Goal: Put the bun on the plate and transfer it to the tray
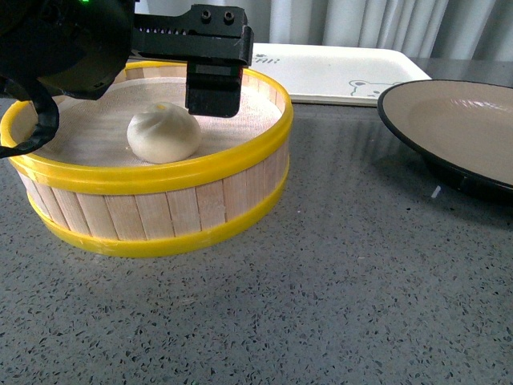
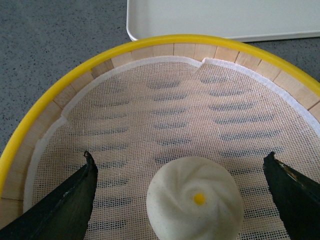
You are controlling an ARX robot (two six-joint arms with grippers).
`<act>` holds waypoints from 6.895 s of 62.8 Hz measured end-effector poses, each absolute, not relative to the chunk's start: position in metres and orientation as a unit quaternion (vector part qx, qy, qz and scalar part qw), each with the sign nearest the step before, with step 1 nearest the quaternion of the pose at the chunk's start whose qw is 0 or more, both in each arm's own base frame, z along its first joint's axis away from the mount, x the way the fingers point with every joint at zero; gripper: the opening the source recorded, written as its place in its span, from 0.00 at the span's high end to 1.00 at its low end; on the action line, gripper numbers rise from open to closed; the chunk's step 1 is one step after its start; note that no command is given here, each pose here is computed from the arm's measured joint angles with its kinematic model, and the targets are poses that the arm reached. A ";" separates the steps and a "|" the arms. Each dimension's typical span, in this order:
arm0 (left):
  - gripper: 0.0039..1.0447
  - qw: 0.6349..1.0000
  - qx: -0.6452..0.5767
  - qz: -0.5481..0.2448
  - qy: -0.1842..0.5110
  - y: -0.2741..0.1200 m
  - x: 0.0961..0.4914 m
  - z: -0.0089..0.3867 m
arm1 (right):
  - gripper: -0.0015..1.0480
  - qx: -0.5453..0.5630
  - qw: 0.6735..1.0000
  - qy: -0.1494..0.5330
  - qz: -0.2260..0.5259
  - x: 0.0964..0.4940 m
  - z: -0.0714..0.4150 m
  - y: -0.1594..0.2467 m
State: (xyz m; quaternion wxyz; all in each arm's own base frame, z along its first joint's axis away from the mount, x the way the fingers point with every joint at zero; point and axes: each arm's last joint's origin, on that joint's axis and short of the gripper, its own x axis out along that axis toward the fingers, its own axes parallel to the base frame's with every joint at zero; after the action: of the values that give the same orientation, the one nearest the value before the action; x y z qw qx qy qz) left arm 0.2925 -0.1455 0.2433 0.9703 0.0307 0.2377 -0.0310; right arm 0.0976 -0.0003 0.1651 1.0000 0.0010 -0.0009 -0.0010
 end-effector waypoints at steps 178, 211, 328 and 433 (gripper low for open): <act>0.97 0.918 0.090 -0.360 0.142 -0.380 0.322 0.296 | 0.08 0.001 1.000 -0.001 -0.001 0.098 0.165 0.000; 0.97 0.898 0.176 -0.358 0.185 -0.380 0.320 0.259 | 0.08 0.001 1.000 -0.001 -0.001 0.098 0.165 0.000; 0.43 0.999 -0.034 -0.004 0.004 -0.060 0.138 0.235 | 0.08 0.001 1.000 -0.001 0.000 0.098 0.165 0.000; 0.88 1.000 -0.002 0.000 -0.012 0.000 0.096 0.172 | 0.08 0.001 1.000 -0.001 -0.001 0.098 0.165 0.000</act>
State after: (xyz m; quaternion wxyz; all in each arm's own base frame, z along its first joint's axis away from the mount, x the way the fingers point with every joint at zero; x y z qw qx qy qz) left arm 0.0963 -0.0001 0.1723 0.9999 -0.0022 -0.0115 -0.0002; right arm 0.0976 -0.0003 0.1651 1.0000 0.0010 -0.0009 -0.0010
